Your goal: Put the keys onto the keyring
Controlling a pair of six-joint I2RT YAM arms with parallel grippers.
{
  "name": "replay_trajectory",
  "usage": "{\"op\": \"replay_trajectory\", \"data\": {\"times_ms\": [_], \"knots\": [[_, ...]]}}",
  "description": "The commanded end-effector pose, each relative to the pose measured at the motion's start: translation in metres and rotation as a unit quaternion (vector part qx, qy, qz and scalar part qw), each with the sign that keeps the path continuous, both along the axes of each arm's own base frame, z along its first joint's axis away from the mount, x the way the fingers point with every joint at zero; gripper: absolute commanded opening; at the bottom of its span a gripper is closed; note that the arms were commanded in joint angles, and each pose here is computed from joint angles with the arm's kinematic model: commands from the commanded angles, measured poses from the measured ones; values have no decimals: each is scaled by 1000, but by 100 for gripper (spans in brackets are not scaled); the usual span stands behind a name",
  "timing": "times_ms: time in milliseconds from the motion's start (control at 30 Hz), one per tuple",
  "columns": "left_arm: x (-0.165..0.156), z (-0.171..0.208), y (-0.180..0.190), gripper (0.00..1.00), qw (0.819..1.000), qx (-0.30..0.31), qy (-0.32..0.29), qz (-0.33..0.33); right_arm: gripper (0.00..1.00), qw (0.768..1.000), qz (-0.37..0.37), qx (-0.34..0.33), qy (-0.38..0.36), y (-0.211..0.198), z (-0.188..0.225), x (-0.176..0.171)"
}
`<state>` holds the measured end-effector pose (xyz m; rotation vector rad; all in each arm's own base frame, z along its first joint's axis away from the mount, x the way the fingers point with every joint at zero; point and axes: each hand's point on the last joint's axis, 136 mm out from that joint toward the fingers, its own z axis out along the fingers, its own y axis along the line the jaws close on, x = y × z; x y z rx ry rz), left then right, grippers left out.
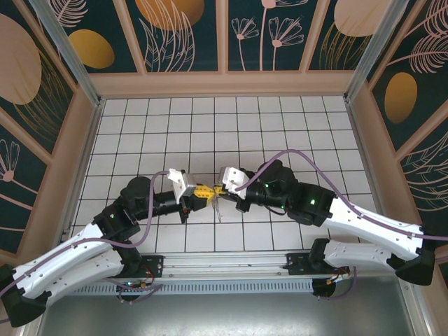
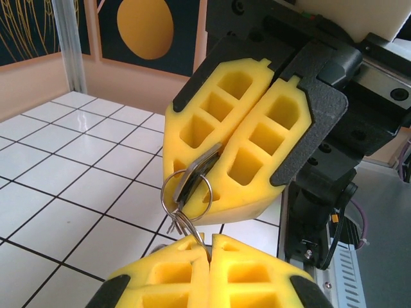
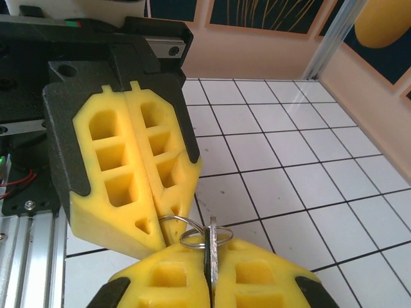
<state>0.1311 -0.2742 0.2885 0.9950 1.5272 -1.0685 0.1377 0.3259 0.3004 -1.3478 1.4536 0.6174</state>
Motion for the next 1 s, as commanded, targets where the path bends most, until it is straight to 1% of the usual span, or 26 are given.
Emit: {"op": "replay_trajectory", "data": {"times_ms": [0,200,400,567,700,867,900,967], "knots": [[-32,21,-3,0,996,-33,-27,-79,0,994,-88,1,-62,-14,7,35],[-32,22,-3,0,996,-34,-26,-80,0,989,-111,-11,-96,-21,2,42],[-33,25,-3,0,996,-37,-26,-82,0,986,-118,4,-118,-26,3,43],[-31,22,-4,0,996,-34,-23,-78,0,987,-101,30,-124,-23,13,37],[-21,15,-4,0,998,-21,-17,-53,0,987,-84,50,-125,-21,24,31],[-5,7,0,0,1000,-10,-12,-4,0,986,-91,55,-130,-21,32,33],[-2,7,0,8,1000,-10,-12,4,0,986,-93,52,-131,-20,33,35],[0,6,2,31,1000,-11,-10,14,0,985,-99,43,-133,-17,33,39]]}}
